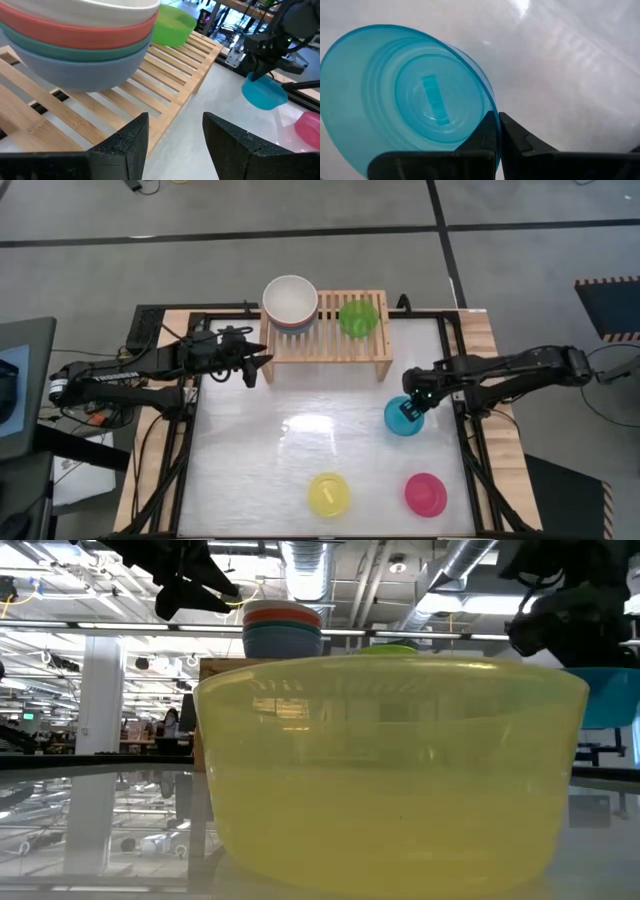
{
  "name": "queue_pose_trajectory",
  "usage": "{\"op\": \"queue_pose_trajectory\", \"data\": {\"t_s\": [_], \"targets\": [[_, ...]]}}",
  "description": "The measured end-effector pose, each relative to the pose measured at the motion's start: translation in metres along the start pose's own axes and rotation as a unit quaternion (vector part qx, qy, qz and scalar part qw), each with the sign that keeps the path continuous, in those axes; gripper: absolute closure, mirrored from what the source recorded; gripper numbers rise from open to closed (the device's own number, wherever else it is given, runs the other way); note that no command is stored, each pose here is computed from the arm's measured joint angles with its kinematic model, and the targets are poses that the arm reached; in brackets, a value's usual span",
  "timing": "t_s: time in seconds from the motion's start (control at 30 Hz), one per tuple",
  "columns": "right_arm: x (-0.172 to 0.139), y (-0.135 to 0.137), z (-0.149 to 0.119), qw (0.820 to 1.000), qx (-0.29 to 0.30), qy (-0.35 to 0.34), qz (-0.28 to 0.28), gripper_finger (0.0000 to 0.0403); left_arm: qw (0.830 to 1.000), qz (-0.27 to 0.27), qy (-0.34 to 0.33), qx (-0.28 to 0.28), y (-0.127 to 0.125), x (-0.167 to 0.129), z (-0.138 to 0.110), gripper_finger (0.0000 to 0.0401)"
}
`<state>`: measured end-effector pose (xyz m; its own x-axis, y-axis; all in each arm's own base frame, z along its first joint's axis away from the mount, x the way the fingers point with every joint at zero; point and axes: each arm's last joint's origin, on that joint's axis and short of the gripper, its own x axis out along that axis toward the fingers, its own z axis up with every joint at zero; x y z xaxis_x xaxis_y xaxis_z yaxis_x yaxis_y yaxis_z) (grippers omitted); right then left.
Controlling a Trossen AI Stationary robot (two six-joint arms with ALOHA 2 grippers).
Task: Place and stack bowls onto a shelf
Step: Stack the blue bowl on the green bowl on the shelf
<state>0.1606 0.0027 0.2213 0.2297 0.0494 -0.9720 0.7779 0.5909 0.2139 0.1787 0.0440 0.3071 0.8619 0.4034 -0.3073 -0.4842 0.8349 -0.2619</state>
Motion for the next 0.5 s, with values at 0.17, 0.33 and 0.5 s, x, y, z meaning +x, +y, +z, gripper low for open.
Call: {"op": "queue_pose_trajectory", "data": {"t_s": [0.17,0.33,0.5], "targets": [[0.014,-0.002,0.008,1.0,0.015,-0.002,-0.003,0.0379,1.0,-0.001,-0.006,-0.009,-0.001,0.0,0.001,0.023],[-0.004,0.027,0.022,0.991,-0.021,-0.086,0.096,0.0379,0.997,-0.064,-0.014,-0.034,-0.019,0.008,0.001,0.0231],[-0.035,0.048,0.039,0.974,-0.034,-0.216,0.066,0.0379,0.995,-0.1,-0.013,-0.013,-0.049,0.029,0.007,0.0245]]}}
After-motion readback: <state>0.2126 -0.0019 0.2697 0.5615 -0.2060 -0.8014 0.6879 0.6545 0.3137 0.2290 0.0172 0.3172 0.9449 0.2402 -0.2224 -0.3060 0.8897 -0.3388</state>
